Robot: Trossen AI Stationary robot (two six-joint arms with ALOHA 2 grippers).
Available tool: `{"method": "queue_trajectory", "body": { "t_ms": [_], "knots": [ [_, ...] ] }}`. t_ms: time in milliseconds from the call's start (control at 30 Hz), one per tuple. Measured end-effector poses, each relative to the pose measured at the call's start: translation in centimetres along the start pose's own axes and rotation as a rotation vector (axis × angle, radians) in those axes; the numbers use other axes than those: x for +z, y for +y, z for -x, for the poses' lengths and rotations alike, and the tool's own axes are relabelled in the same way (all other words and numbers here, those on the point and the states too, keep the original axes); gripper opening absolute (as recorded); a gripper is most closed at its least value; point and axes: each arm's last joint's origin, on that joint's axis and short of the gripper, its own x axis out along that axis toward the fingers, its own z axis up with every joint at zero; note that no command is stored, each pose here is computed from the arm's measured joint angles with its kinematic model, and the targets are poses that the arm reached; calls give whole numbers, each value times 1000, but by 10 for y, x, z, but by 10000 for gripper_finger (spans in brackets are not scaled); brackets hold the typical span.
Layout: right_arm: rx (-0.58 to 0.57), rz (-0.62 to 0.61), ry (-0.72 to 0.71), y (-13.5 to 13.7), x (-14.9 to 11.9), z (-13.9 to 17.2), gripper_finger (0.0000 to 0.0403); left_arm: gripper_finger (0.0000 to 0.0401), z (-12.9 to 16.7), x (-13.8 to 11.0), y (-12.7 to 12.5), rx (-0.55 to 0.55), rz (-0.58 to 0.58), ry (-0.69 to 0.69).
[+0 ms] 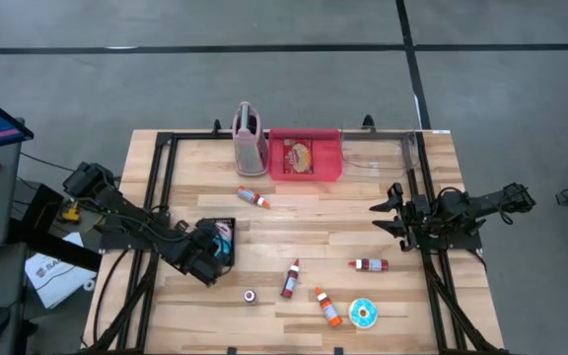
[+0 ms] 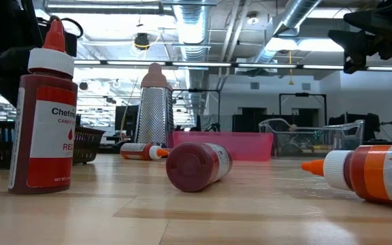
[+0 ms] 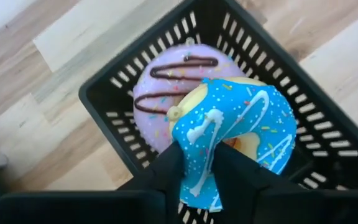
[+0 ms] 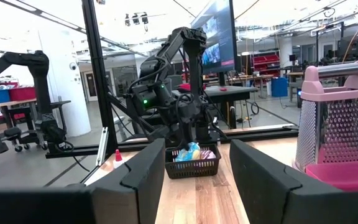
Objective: Pick & Place Food Item
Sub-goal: Put the blue donut into the black bin, then put the light blue donut into the black bin
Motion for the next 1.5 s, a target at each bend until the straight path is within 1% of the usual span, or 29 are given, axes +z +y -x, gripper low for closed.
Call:
{"method": "queue_trajectory", "body": {
  "t_ms": [167, 267, 367, 667, 967, 1133, 1333, 1500],
  "knots": [
    [0, 0, 0, 0, 0, 0, 175, 64, 2, 2, 1, -8, 7, -37],
    [0, 0, 0, 0, 0, 0, 175, 66, 4, 4, 3, -18, 13, -45],
    [0, 0, 0, 0, 0, 0, 175, 78, 7, 5, 4, -31, 25, -59],
    [0, 0, 0, 0, 0, 0, 175, 133, 9, 12, 11, 0, 32, -78],
    [0, 0, 1, 0, 0, 0, 175, 214, 8, 13, 14, 20, 23, -80],
    [0, 0, 1, 0, 0, 0, 175, 240, 9, 13, 15, 34, 16, -105],
    [0, 0, 1, 0, 0, 0, 175, 242, 11, 11, 12, -4, 18, -128],
    [0, 1, 4, 0, 0, 0, 175, 239, 18, 2, 1, -123, -47, -144]
  ]
}}
